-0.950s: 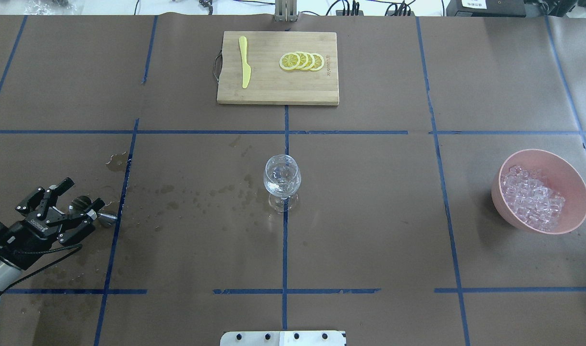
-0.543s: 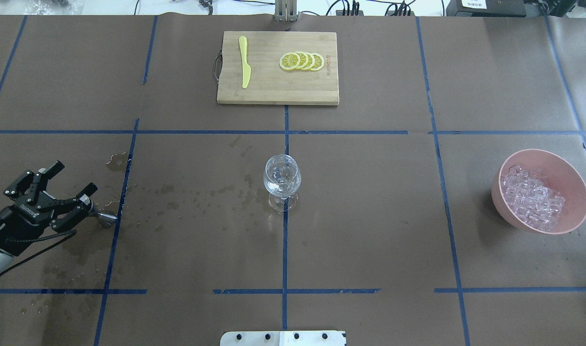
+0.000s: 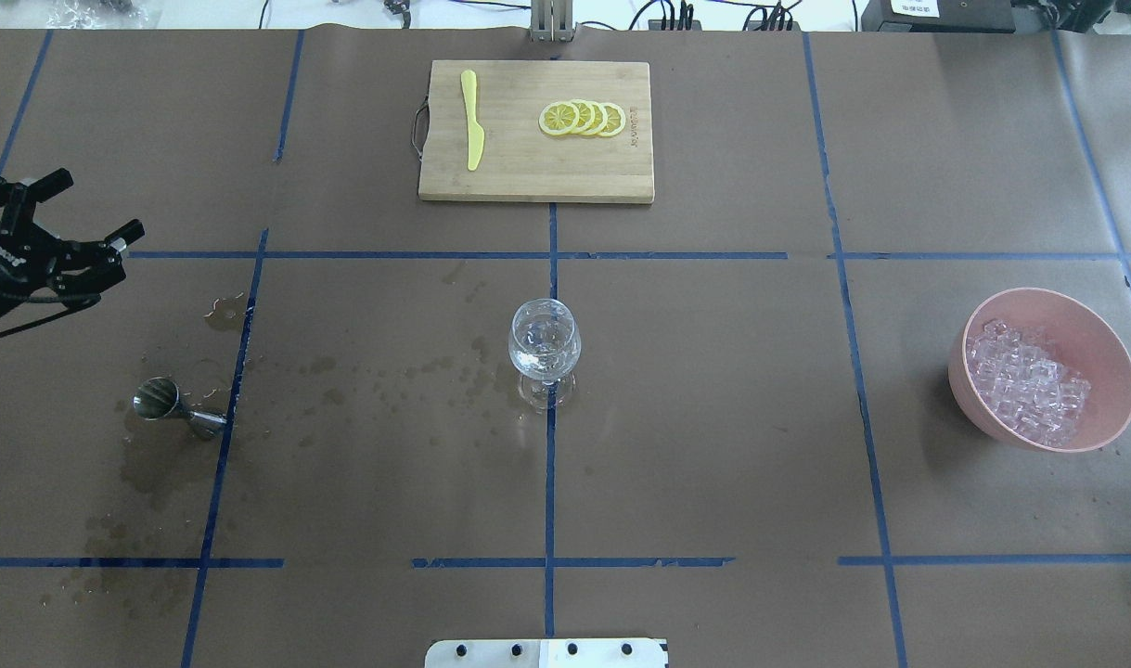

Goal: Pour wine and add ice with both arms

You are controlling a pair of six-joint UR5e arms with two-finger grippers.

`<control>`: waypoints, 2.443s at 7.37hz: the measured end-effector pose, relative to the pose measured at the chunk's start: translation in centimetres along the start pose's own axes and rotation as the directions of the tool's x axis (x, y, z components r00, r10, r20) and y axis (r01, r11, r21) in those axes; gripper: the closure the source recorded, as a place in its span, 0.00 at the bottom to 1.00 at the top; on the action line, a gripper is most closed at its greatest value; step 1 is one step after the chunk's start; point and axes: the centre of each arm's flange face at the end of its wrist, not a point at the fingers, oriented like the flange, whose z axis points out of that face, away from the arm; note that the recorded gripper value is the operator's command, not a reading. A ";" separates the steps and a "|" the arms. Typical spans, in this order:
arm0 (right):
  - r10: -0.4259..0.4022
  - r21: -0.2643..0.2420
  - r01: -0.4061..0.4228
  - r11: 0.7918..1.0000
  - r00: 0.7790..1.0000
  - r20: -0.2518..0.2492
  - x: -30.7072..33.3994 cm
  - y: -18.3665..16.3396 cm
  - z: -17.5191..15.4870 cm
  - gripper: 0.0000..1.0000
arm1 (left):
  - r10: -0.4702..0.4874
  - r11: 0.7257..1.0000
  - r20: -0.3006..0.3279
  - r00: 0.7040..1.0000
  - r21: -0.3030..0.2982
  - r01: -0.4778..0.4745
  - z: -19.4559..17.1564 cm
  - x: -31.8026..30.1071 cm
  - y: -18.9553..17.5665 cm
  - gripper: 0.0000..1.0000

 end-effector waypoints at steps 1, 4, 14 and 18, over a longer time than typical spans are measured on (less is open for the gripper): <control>0.000 0.000 0.000 1.000 1.000 0.000 0.0 0.0 0.0 0.00 | 0.024 0.995 0.018 1.000 -0.094 -0.022 2.4 -3.0 -3.1 0.00; 0.003 -0.003 -0.003 1.000 1.000 0.000 0.1 0.1 0.1 0.00 | 0.041 0.939 0.102 0.994 -0.345 -0.004 5.8 -11.9 -10.4 0.00; 0.111 0.023 -0.113 0.993 0.991 0.078 -6.6 -1.3 -1.9 0.01 | -0.143 0.353 0.382 0.913 -0.842 0.408 -9.2 -31.8 -5.7 0.00; 0.125 0.011 -0.127 0.992 0.989 0.082 -17.9 -1.0 5.1 0.08 | -0.305 0.307 0.353 0.885 -0.843 0.442 -11.5 -29.7 -3.4 0.00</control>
